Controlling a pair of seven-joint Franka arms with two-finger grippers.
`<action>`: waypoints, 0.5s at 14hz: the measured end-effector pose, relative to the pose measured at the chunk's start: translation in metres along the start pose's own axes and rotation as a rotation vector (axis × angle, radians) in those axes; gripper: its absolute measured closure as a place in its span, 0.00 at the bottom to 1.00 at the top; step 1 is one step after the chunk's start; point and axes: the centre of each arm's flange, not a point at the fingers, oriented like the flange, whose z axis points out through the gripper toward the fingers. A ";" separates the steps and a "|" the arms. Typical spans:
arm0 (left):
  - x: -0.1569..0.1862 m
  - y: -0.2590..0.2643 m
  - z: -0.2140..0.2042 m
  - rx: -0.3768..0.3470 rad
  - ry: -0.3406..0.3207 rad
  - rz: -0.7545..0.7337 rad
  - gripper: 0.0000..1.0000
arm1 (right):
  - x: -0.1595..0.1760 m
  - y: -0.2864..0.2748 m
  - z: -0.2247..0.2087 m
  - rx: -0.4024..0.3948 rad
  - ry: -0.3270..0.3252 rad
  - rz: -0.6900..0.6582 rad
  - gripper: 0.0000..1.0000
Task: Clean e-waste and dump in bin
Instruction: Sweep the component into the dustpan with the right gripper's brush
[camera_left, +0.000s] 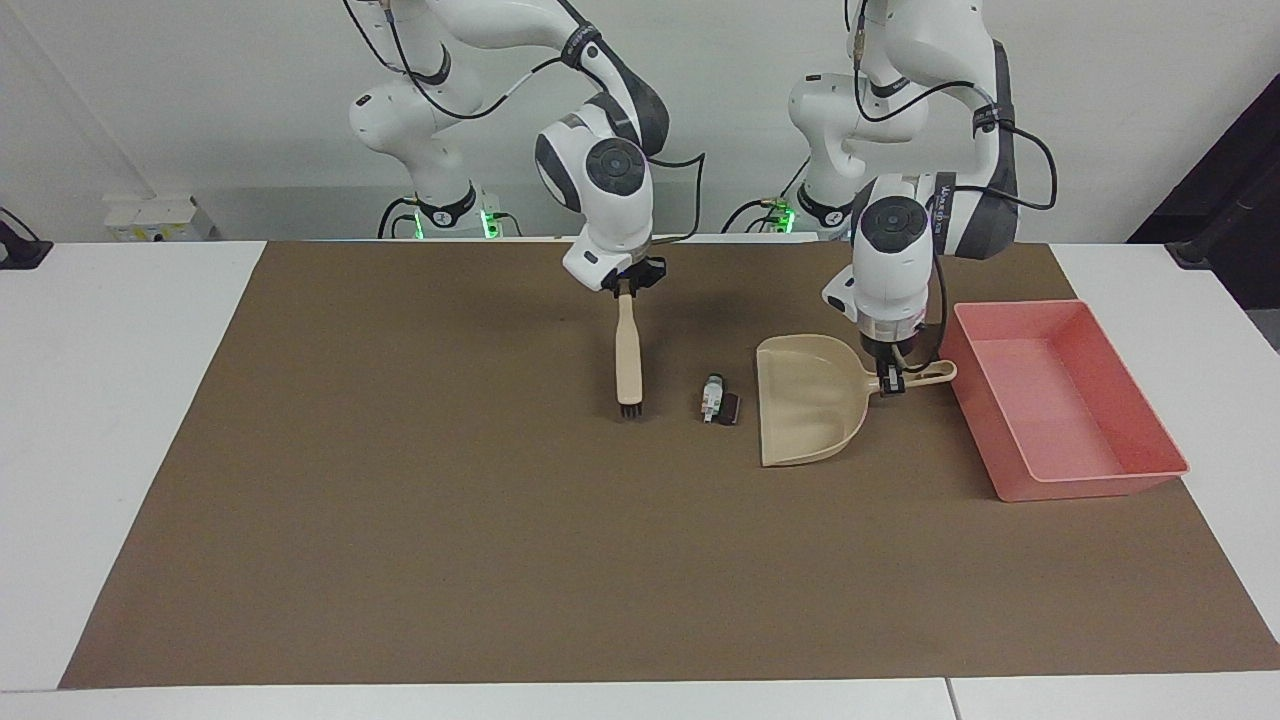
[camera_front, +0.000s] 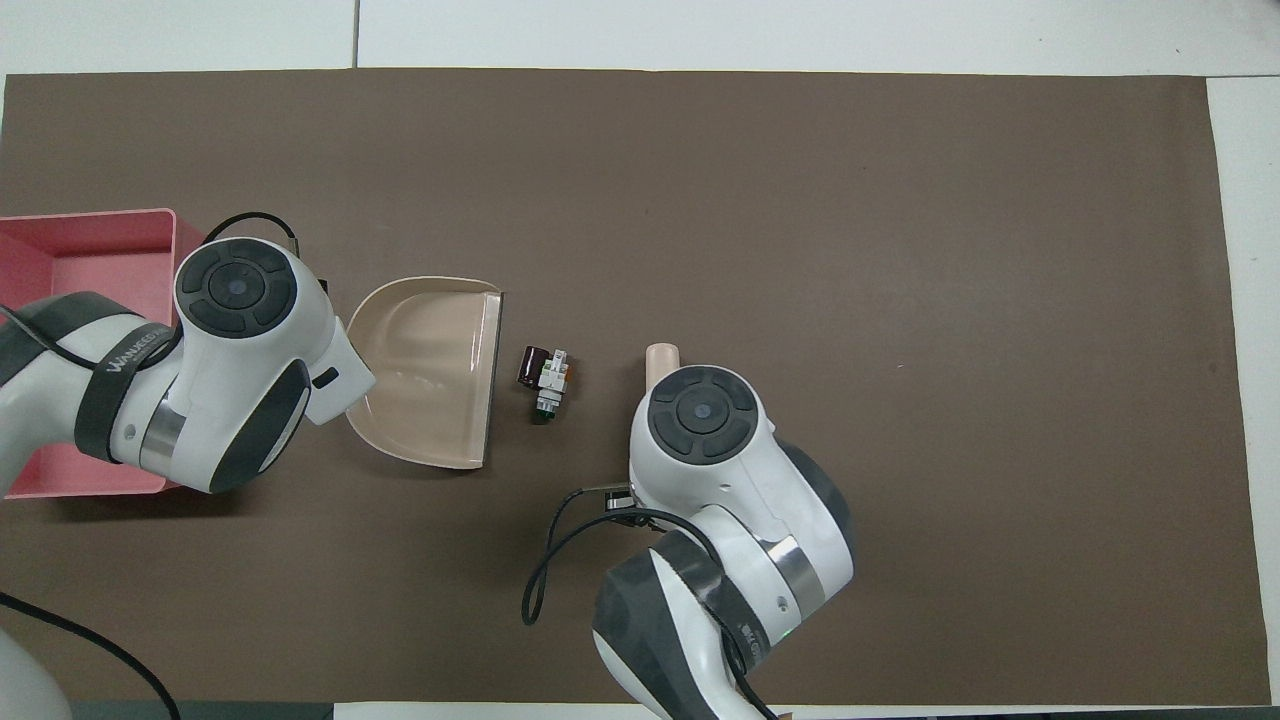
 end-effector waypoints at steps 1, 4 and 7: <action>0.002 -0.001 0.004 -0.003 0.000 -0.002 0.67 | 0.005 -0.011 0.006 -0.003 0.003 0.006 0.74; 0.006 -0.002 0.008 -0.006 0.000 -0.003 0.67 | 0.021 -0.028 0.014 0.012 0.030 0.009 0.74; 0.010 -0.001 0.007 -0.001 -0.004 -0.001 0.67 | 0.020 -0.050 0.014 0.017 0.043 0.018 0.74</action>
